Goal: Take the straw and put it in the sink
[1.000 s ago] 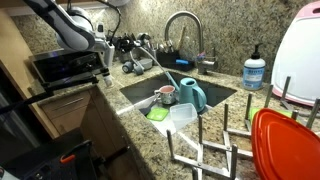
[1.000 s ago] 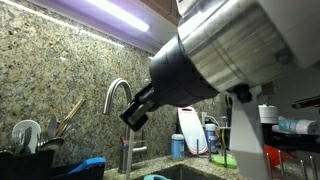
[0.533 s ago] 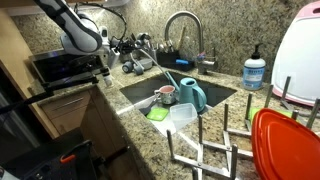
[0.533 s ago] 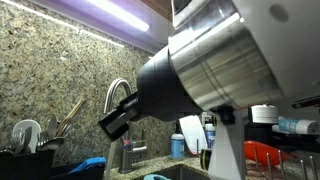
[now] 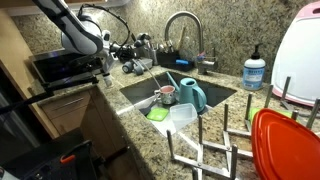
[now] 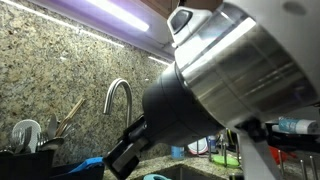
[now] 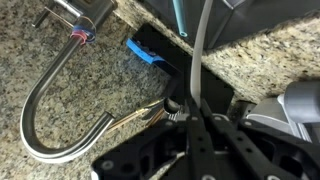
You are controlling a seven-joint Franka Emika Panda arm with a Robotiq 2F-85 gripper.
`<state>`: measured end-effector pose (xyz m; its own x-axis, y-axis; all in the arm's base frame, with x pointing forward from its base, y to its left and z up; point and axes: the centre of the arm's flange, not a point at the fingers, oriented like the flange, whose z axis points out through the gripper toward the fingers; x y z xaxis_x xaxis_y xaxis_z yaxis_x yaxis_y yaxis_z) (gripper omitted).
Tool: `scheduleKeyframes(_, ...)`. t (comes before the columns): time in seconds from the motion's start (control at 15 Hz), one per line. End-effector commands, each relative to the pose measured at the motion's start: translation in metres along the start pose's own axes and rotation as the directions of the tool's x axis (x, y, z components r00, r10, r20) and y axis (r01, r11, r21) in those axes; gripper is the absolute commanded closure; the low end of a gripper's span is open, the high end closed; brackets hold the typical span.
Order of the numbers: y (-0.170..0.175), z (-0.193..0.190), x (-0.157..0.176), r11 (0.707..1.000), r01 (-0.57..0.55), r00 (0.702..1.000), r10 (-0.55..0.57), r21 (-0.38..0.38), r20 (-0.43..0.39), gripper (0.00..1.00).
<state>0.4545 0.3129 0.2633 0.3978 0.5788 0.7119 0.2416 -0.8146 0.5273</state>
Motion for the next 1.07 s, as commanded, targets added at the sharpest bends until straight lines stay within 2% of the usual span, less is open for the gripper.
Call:
scheduleKeyframes(0.0, 0.001, 0.004, 0.001, 1.000, 0.013, 0.998, -0.014, 0.016, 0.059, 0.99)
scheduleKeyframes(0.67, -0.010, 0.025, -0.038, 1.000, -0.001, 0.991, -0.001, 0.020, 0.135, 0.99)
scheduleKeyframes(0.73, -0.010, 0.026, -0.041, 1.000, 0.002, 0.989, -0.005, 0.021, 0.148, 0.71)
scheduleKeyframes(0.87, -0.011, 0.029, -0.045, 1.000, 0.003, 0.987, -0.007, 0.025, 0.161, 0.65)
scheduleKeyframes(1.0, -0.011, 0.030, -0.047, 1.000, 0.004, 0.986, -0.008, 0.026, 0.164, 0.49)
